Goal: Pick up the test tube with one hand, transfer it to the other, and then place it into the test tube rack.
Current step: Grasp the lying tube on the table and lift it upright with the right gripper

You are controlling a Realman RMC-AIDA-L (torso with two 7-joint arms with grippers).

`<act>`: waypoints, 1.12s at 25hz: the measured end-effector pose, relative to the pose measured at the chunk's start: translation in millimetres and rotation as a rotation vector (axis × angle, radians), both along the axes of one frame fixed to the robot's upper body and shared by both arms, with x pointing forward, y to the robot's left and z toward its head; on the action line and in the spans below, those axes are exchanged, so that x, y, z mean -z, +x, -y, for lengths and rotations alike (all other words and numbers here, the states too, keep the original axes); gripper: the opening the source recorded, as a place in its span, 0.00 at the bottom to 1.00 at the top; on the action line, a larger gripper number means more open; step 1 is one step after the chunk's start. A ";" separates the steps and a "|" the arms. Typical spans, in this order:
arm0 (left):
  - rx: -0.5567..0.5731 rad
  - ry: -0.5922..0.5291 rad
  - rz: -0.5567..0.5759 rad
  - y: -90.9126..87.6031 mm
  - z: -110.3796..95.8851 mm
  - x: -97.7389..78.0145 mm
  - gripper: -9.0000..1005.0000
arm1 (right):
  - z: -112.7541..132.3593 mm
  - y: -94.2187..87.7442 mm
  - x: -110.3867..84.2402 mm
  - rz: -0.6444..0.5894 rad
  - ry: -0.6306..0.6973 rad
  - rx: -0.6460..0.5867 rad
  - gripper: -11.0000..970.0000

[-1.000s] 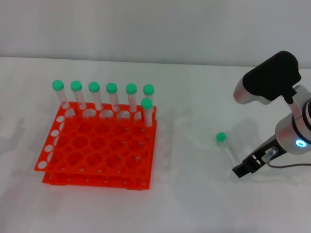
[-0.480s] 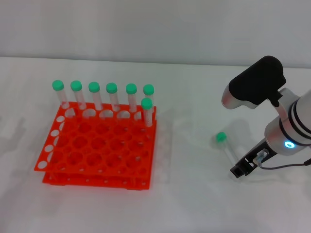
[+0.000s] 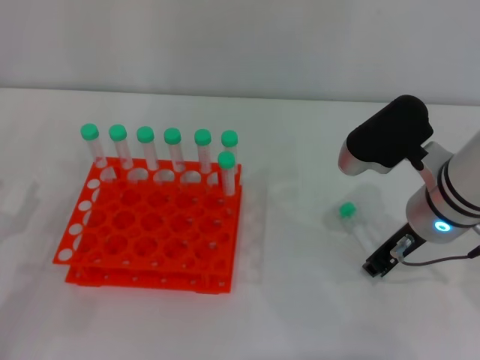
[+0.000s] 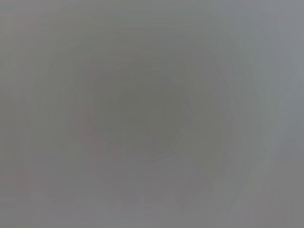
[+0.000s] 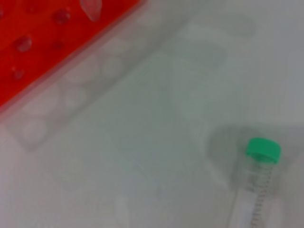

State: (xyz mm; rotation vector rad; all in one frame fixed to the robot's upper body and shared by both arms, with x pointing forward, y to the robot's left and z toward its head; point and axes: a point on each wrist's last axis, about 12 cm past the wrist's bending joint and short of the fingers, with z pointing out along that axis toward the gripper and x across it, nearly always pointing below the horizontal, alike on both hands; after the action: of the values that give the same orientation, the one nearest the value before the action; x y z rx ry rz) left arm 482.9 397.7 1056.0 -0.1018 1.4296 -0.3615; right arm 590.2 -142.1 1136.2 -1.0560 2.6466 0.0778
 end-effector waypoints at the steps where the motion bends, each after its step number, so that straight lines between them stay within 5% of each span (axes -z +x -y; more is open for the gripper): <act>1: 0.000 0.000 0.000 0.0 0.1 0.1 0.66 | 0.5 0.2 0.5 -0.002 -0.001 0.002 0.47; 21: 0.014 -0.020 -0.006 0.6 4.6 1.5 0.65 | 5.8 4.3 -5.7 0.029 0.003 0.008 0.20; 28: 0.132 -0.068 -0.042 14.9 15.2 -3.5 0.65 | 43.1 12.8 -35.1 0.186 0.093 0.085 0.21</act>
State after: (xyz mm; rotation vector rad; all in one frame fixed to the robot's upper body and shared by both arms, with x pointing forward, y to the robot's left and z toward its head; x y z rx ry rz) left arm 497.8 382.5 1059.5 -0.0712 1.4696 -0.5193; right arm 603.0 -185.2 1171.3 -0.8747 2.4911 0.0800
